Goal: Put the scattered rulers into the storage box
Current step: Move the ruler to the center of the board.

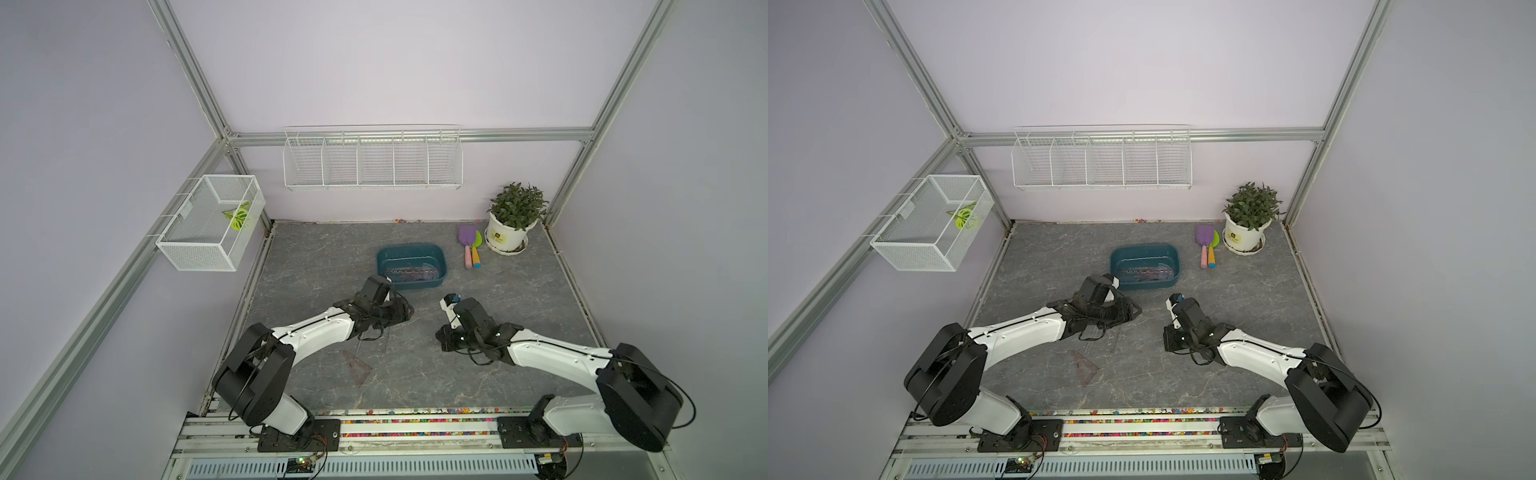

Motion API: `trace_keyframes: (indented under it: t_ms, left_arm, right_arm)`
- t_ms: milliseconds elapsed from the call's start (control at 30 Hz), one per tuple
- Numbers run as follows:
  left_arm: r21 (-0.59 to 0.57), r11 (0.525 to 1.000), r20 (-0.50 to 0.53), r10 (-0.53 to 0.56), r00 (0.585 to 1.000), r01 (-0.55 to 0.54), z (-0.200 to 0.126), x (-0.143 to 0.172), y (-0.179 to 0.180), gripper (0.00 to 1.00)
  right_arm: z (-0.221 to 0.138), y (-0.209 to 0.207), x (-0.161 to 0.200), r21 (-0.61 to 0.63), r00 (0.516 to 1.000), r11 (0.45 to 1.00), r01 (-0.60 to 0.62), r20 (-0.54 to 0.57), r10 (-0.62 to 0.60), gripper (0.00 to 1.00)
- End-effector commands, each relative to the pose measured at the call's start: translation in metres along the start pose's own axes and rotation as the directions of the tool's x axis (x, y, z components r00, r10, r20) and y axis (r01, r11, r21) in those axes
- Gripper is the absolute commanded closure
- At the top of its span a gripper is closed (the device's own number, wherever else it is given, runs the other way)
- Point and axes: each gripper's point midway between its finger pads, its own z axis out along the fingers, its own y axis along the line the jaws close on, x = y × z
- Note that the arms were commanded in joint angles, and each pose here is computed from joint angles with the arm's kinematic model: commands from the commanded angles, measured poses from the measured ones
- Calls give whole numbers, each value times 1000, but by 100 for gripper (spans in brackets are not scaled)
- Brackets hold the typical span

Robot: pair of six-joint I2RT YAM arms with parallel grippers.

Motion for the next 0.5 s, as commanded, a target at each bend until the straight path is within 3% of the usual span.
trace_keyframes:
  t_ms: [0,200,467]
  left_arm:
    - [4,1000,-102,3,995,-2,-6,20,13,30]
    - [-132,991,-68,-42,997,33,-12,19,50,29]
    - [-200,979,-71,-43,997,28,-1,20,68,28]
  right_arm:
    - [0,5,-13,32,999,1000,1,40,-2,92]
    - [7,14,-13,33,1000,999,14,21,-14,92]
    - [12,22,-16,29,1000,999,22,12,-22,92]
